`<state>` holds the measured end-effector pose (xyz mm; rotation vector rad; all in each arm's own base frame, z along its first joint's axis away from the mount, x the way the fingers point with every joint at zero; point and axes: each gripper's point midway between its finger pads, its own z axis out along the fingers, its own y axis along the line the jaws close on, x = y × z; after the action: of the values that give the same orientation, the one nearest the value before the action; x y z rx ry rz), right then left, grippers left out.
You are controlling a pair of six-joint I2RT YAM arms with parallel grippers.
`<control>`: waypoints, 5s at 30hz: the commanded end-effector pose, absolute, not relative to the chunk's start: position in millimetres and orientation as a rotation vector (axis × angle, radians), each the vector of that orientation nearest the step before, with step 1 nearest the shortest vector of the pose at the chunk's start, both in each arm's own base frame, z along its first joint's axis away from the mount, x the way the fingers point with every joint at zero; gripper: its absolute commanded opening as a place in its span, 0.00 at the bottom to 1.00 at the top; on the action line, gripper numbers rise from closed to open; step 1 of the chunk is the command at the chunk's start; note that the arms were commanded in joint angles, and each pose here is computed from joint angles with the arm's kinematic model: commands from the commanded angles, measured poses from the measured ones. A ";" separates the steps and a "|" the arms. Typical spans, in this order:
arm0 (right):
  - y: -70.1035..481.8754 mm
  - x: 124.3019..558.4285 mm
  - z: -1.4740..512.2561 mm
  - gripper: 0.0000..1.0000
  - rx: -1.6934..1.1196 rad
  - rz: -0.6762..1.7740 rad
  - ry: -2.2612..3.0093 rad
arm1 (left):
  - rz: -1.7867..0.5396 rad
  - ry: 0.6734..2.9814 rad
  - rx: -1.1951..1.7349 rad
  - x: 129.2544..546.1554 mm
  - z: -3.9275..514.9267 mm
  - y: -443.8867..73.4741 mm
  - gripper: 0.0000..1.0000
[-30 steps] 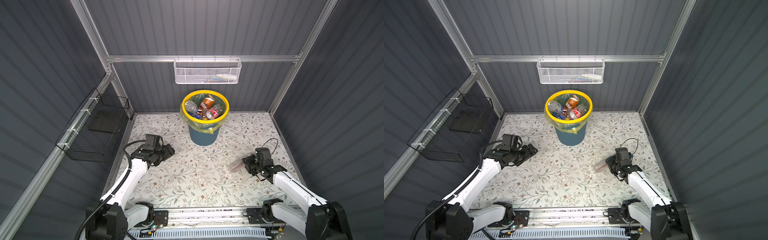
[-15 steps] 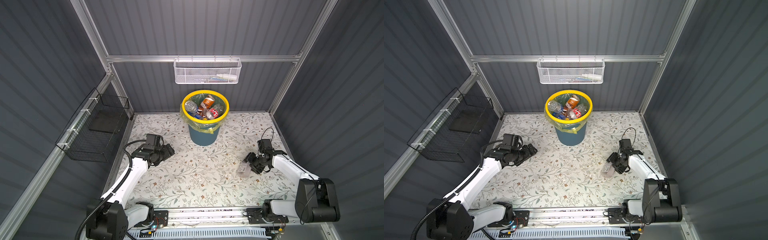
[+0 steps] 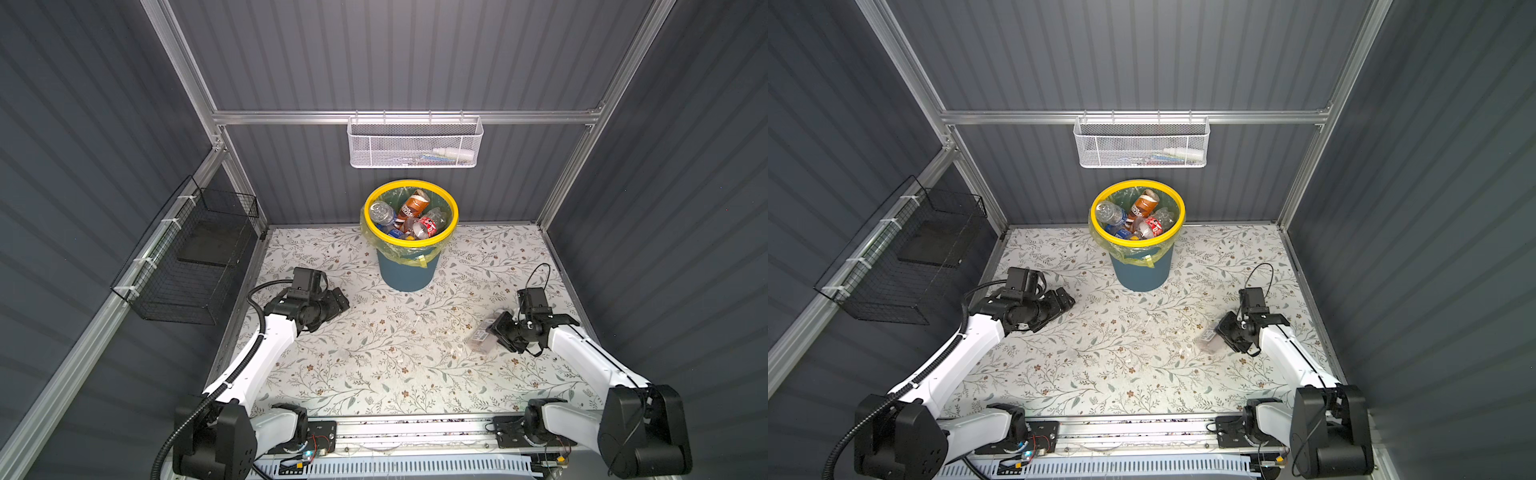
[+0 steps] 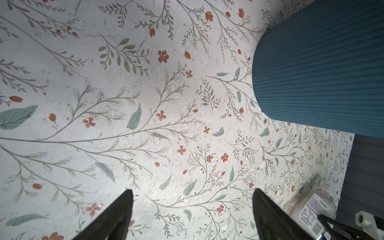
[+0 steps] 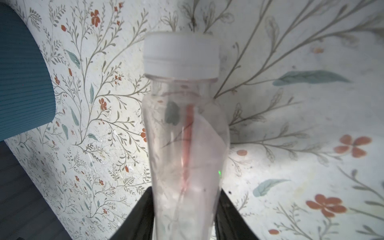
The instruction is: Throw the plastic bottles in the bin
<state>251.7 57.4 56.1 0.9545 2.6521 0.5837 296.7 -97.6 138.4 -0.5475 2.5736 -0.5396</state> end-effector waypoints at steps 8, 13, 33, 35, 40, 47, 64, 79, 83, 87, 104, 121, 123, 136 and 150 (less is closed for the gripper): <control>58.3 264.6 119.1 0.37 0.842 0.646 2.491 | -0.550 2.567 -0.519 294.9 150.6 -97.5 0.90; 79.0 284.0 226.0 0.38 0.669 0.851 2.310 | -0.560 2.561 -0.515 297.3 156.3 -99.1 0.90; 125.5 383.6 395.5 0.84 0.438 1.020 2.102 | -0.666 2.476 -0.543 302.2 190.0 -99.7 0.92; 102.6 364.1 365.7 0.83 0.509 0.971 2.131 | -0.662 2.475 -0.551 301.8 186.6 -96.0 0.92; 68.0 327.2 284.6 0.81 0.657 0.915 2.228 | -0.665 2.488 -0.571 306.4 172.8 -93.3 0.92; 26.0 301.4 211.0 0.80 0.775 0.763 2.239 | -0.613 2.437 -0.605 326.9 161.4 -77.8 0.93; -59.4 332.6 176.1 0.94 0.412 0.081 1.794 | 0.157 1.996 -0.759 341.1 161.7 54.0 1.00; -43.2 371.3 130.5 0.98 0.206 0.037 1.737 | 0.552 1.895 -0.720 324.4 118.6 95.4 1.00; -33.3 382.8 117.9 0.99 0.160 0.014 1.827 | 0.474 1.863 -0.638 336.8 110.7 85.2 1.00; -33.1 384.5 119.9 0.99 0.157 0.001 1.808 | 0.375 1.819 -0.538 358.5 103.8 69.9 1.00; -32.1 384.0 120.4 0.99 0.153 0.001 1.796 | 0.298 1.937 -0.147 409.5 69.4 15.4 1.00; -20.3 387.2 120.0 0.99 0.082 0.047 1.813 | 0.211 1.958 -0.035 413.5 66.8 -3.0 1.00; -20.7 386.9 119.6 0.99 0.084 0.045 1.814 | 0.211 1.956 -0.036 413.1 66.8 -2.8 1.00; -21.1 387.5 120.1 0.99 0.084 0.042 1.814 | 0.212 1.953 -0.037 412.4 67.3 -2.6 1.00; -21.3 387.9 119.2 0.99 0.085 0.041 1.818 | 0.211 1.952 -0.038 412.9 67.7 -2.6 1.00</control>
<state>383.5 -23.2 115.8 0.1016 1.8239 0.0403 409.0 -1.3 61.4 -0.0569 1.9724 0.2127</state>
